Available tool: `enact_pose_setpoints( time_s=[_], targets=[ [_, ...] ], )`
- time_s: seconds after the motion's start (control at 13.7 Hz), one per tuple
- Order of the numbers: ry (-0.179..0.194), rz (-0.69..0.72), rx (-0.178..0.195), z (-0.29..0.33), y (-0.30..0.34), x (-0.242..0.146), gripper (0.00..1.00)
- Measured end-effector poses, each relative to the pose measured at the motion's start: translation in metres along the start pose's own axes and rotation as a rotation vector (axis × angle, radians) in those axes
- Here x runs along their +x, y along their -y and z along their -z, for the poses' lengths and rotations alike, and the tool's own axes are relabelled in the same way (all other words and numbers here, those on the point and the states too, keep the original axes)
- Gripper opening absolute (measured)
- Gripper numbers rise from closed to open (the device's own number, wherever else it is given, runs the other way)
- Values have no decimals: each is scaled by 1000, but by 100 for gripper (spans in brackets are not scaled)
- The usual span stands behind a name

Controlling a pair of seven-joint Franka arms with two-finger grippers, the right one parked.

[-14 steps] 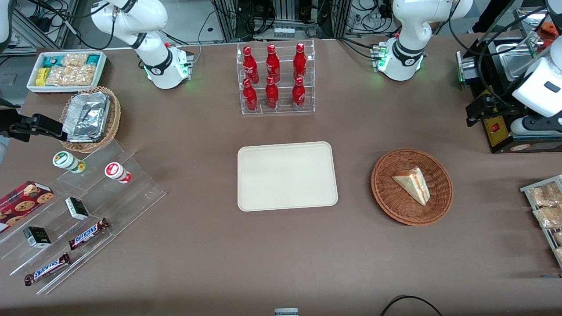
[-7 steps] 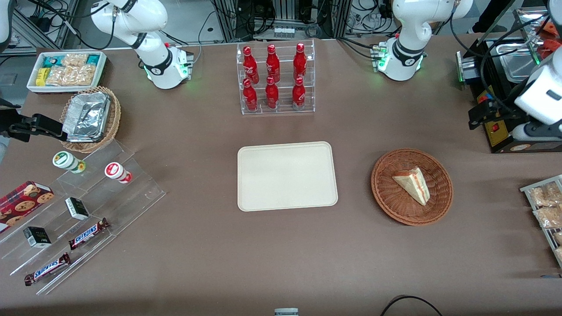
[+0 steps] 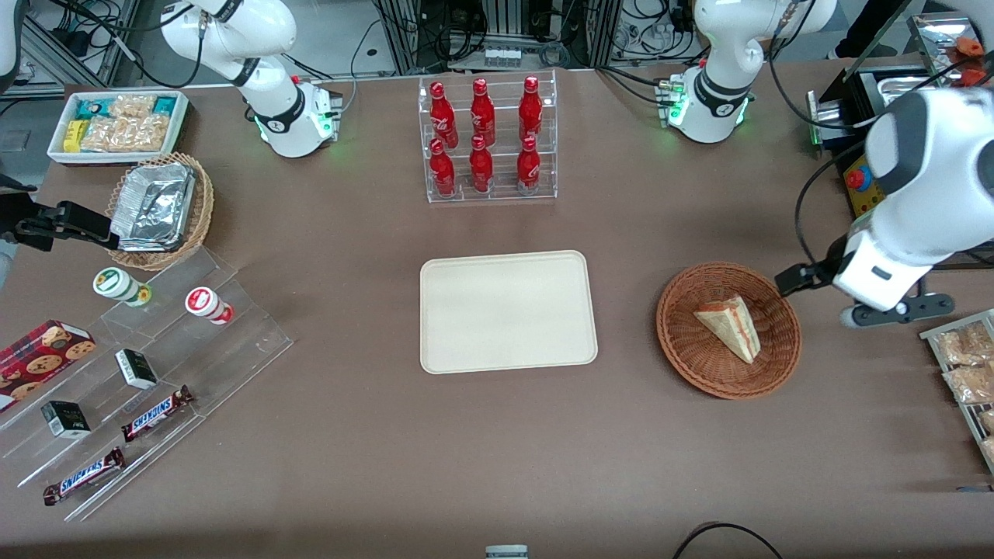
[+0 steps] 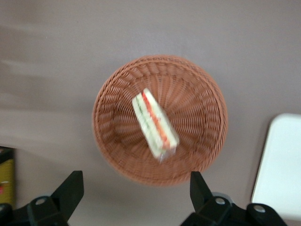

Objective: Place sandwich from basket to tray
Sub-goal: 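Move the left gripper over the wicker basket toward the sandwich, then lower the open left gripper around the wrapped sandwich and close it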

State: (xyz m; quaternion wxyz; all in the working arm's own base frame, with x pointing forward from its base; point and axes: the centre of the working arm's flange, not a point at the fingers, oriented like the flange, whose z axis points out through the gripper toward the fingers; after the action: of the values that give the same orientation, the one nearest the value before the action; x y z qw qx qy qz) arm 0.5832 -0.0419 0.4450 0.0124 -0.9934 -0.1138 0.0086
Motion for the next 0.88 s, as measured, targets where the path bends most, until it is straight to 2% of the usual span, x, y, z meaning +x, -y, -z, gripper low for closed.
enact_pose_setpoints(
  time_s=[0.29, 0.44, 0.59, 0.88],
  targets=[
    [-73, 251, -43, -62, -12, -17, 100],
    [-94, 321, -63, -83, -22, -29, 100],
    [-90, 332, -66, -102, -27, -40, 100],
    [-59, 330, -53, -131, -29, -46, 100]
  ],
)
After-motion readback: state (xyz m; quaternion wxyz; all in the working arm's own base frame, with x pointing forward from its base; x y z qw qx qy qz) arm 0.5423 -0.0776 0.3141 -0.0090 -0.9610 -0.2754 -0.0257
